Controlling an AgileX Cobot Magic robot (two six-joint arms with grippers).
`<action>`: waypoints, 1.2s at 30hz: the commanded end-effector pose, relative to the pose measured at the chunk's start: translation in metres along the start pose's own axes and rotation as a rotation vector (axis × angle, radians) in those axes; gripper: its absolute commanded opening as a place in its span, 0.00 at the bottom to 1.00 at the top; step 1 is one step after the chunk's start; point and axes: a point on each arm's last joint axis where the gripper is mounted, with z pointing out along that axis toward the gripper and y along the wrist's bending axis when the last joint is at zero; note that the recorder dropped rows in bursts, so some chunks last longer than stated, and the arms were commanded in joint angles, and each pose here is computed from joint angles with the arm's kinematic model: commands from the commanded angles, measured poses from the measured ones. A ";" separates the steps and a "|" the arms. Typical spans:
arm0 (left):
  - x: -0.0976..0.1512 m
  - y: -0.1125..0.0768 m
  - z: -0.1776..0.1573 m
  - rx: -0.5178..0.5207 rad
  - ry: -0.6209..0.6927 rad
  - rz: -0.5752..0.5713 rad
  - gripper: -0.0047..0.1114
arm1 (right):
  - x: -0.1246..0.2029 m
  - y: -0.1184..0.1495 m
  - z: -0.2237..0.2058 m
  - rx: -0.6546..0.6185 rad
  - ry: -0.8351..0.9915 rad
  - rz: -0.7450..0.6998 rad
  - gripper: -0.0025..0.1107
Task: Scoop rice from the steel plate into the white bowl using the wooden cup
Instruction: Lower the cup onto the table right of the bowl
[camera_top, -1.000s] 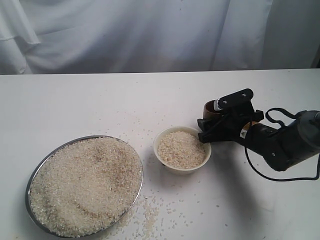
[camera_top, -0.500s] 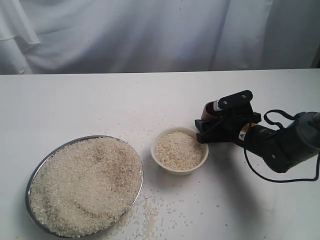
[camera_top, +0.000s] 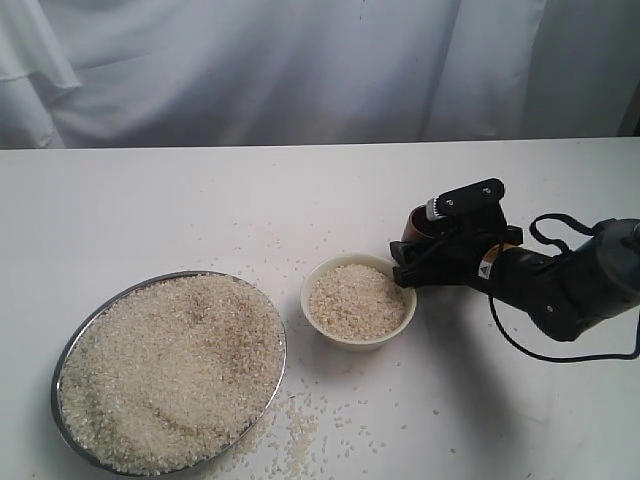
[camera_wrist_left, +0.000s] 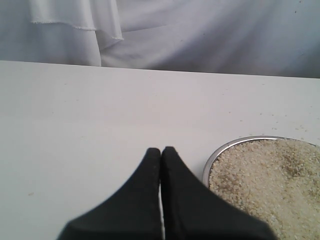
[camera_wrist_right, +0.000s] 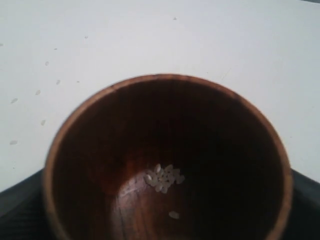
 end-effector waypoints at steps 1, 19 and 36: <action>0.001 0.000 0.000 -0.001 -0.006 -0.002 0.04 | 0.002 -0.001 0.001 0.010 0.118 -0.013 0.48; 0.001 0.000 0.000 -0.001 -0.006 -0.002 0.04 | -0.001 -0.004 0.004 0.023 0.167 0.001 0.52; 0.001 0.000 0.000 -0.001 -0.006 -0.002 0.04 | -0.024 -0.002 -0.007 0.017 0.114 0.044 0.52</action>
